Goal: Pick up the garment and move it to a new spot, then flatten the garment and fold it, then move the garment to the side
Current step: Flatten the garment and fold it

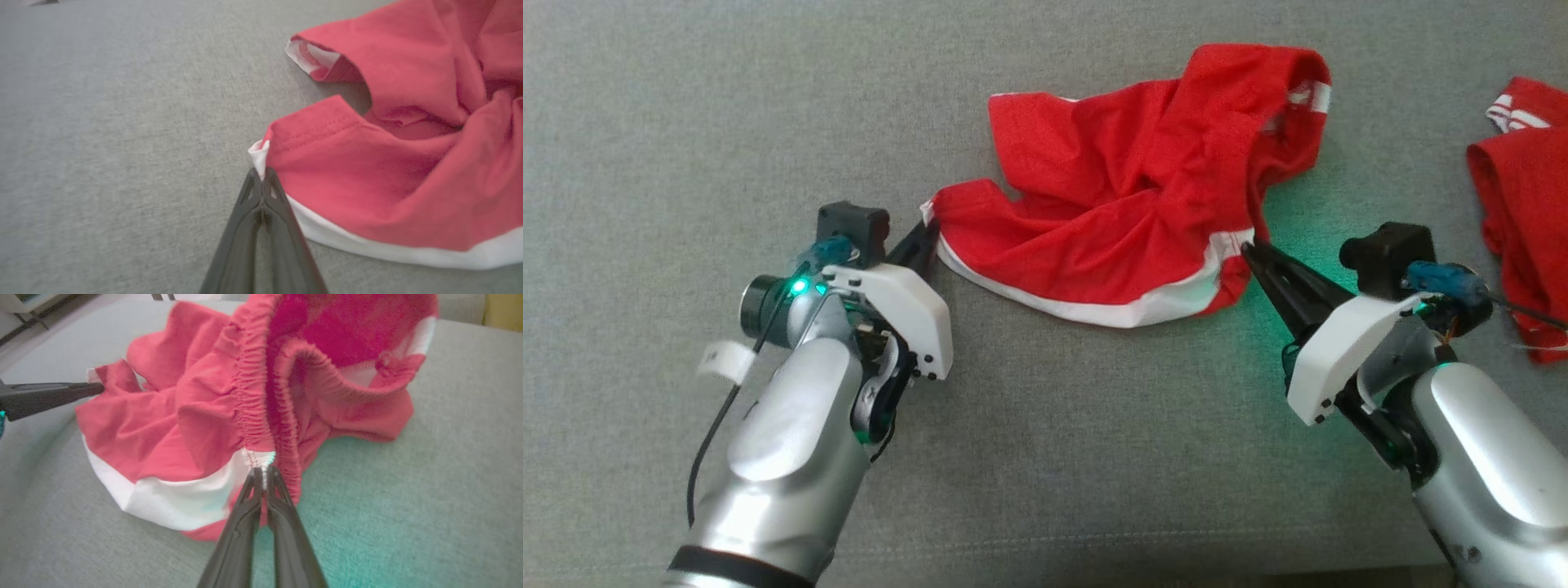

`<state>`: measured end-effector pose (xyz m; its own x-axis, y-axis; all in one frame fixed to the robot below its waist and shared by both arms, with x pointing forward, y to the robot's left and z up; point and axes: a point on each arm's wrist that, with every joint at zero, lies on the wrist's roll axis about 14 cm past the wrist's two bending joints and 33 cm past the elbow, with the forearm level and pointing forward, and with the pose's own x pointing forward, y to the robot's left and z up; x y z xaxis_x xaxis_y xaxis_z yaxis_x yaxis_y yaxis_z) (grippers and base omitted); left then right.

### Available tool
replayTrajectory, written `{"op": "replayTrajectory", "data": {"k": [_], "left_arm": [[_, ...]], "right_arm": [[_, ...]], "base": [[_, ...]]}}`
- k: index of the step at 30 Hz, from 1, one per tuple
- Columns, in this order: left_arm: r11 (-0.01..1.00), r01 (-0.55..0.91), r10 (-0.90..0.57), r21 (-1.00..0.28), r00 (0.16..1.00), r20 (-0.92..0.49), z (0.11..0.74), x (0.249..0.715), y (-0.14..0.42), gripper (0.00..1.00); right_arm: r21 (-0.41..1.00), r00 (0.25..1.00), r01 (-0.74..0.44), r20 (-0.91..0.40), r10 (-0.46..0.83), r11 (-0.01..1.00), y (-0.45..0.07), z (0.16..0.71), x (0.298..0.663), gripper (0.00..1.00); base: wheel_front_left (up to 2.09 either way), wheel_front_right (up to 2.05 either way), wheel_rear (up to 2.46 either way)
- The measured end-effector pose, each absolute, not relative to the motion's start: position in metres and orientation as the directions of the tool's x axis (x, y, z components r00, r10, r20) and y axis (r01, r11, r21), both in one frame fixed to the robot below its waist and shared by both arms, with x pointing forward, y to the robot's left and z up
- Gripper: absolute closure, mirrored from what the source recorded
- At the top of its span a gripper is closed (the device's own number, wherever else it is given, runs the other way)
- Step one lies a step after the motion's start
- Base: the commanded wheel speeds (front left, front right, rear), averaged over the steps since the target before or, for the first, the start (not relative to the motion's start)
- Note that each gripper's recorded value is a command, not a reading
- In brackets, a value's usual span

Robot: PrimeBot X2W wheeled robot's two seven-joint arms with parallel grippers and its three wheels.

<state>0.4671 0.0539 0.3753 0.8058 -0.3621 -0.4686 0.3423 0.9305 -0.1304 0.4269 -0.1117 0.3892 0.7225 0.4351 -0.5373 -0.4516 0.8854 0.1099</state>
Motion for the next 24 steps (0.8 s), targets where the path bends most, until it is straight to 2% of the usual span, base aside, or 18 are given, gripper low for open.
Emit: {"op": "replayTrajectory", "data": {"k": [5, 10, 14, 19, 24], "left_arm": [[0.937, 0.325, -0.348, -0.125, 0.866, -0.358, 0.402, 0.473, 0.057, 1.00], [0.944, 0.310, -0.326, -0.110, 0.927, -0.185, 0.450, 0.475, 0.066, 1.00], [0.944, 0.322, -0.325, -0.079, 0.945, -0.029, 0.499, 0.472, 0.069, 1.00], [0.940, 0.341, -0.328, -0.036, 0.925, 0.194, 0.578, 0.465, 0.071, 1.00], [0.931, 0.364, -0.332, -0.001, 0.851, 0.407, 0.658, 0.440, 0.068, 1.00]], "right_arm": [[0.126, 0.786, -0.437, -0.428, 0.447, 0.890, -0.112, 0.421, 0.433, 1.00], [0.134, 0.861, -0.387, -0.301, 0.409, 0.912, -0.129, 0.458, 0.433, 1.00], [0.129, 0.905, -0.356, -0.198, 0.376, 0.925, -0.140, 0.491, 0.430, 1.00], [0.099, 0.940, -0.335, -0.031, 0.339, 0.937, -0.155, 0.552, 0.429, 1.00], [0.038, 0.946, -0.305, 0.131, 0.298, 0.952, -0.171, 0.619, 0.418, 1.00]], "base": [[0.00, 0.00, 0.00], [0.00, 0.00, 0.00], [0.00, 0.00, 0.00], [0.00, 0.00, 0.00], [0.00, 0.00, 0.00]]}}
